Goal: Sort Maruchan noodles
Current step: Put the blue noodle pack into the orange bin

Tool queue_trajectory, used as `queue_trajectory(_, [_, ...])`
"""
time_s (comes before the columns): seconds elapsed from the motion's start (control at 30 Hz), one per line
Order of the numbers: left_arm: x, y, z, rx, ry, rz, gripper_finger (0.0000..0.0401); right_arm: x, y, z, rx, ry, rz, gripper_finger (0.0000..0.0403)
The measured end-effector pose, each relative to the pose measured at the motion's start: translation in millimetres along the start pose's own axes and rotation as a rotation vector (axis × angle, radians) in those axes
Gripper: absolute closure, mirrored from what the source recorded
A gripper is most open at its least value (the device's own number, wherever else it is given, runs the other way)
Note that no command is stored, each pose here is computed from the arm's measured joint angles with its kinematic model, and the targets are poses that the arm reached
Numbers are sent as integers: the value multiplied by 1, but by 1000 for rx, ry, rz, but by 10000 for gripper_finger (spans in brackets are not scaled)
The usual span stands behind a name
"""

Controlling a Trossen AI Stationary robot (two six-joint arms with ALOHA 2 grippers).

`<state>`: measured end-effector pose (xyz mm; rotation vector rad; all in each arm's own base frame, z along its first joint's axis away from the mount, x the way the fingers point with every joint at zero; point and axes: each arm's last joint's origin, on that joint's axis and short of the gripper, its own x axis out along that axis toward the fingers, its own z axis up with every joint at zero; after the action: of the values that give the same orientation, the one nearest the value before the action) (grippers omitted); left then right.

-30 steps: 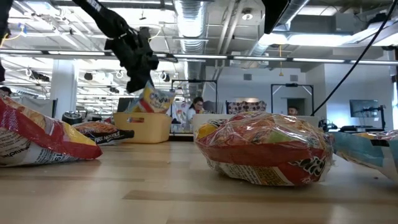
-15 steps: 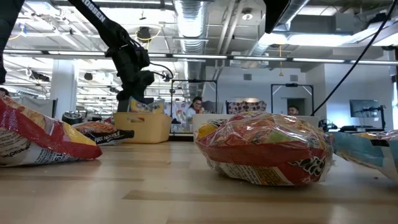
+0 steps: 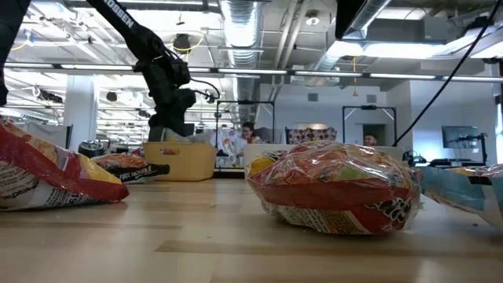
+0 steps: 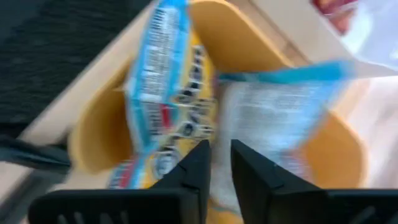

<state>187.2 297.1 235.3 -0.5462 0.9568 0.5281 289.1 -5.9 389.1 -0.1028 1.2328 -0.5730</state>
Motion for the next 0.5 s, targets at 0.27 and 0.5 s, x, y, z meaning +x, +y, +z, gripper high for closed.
queue_trajectory(0.27, [-1,6,3,-26,-25,104,298,1,-3,1,7,4,-5,284])
queue_trajectory(0.5, [-15,-7,20,-66,-103,-158,296,3,-6,1,19,8,-9,284])
